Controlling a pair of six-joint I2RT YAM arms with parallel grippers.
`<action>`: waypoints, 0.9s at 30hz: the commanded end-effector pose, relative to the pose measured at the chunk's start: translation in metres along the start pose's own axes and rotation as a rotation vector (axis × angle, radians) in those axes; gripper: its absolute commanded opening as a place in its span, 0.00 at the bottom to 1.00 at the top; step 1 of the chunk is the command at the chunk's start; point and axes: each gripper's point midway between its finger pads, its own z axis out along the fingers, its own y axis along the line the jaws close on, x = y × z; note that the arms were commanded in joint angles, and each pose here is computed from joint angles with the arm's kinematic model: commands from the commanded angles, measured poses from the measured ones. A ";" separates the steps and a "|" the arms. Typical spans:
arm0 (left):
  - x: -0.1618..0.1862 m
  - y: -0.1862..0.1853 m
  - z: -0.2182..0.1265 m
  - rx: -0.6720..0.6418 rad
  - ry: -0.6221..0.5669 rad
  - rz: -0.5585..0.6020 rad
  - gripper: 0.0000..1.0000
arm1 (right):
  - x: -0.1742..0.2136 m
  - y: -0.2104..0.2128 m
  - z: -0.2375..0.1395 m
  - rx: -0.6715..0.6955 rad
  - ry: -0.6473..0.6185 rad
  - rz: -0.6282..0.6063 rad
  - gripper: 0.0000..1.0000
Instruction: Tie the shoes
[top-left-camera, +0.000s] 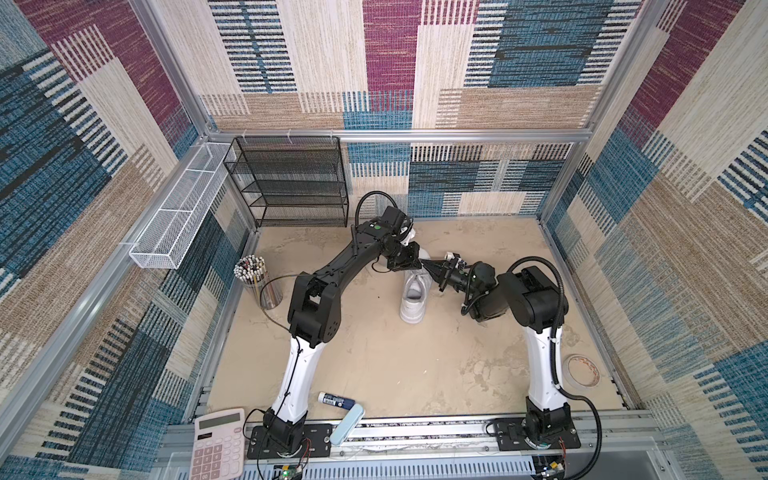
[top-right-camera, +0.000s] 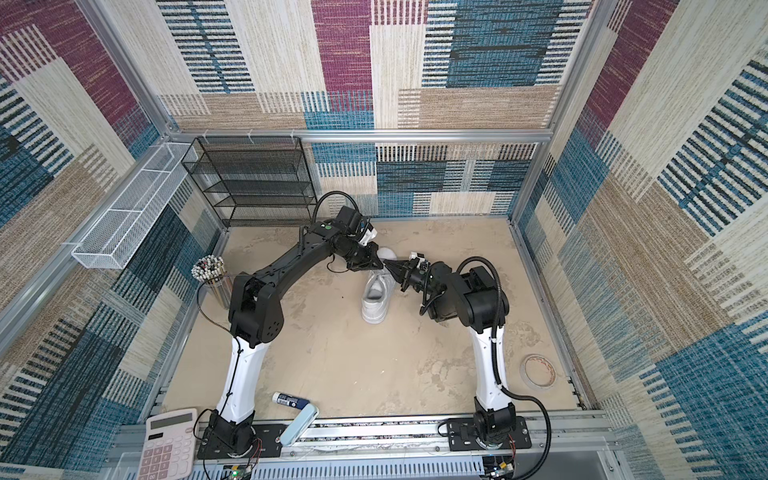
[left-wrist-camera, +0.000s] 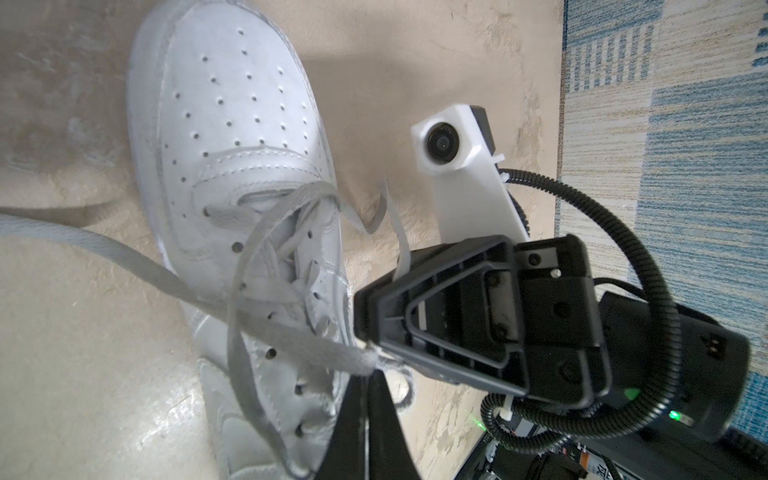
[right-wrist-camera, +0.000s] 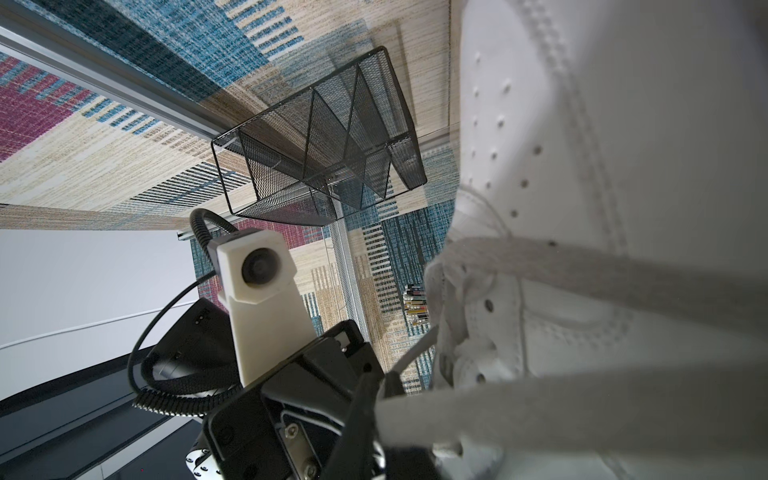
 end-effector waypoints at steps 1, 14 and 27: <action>-0.003 -0.005 -0.008 0.003 -0.022 0.021 0.00 | 0.040 0.066 -0.012 -0.264 0.100 -0.270 0.37; 0.004 -0.005 -0.020 0.005 -0.018 0.015 0.00 | 0.044 0.064 -0.014 -0.228 0.095 -0.295 0.43; -0.002 -0.016 -0.026 0.040 -0.031 0.012 0.00 | 0.050 0.051 -0.014 -0.145 0.116 -0.355 0.40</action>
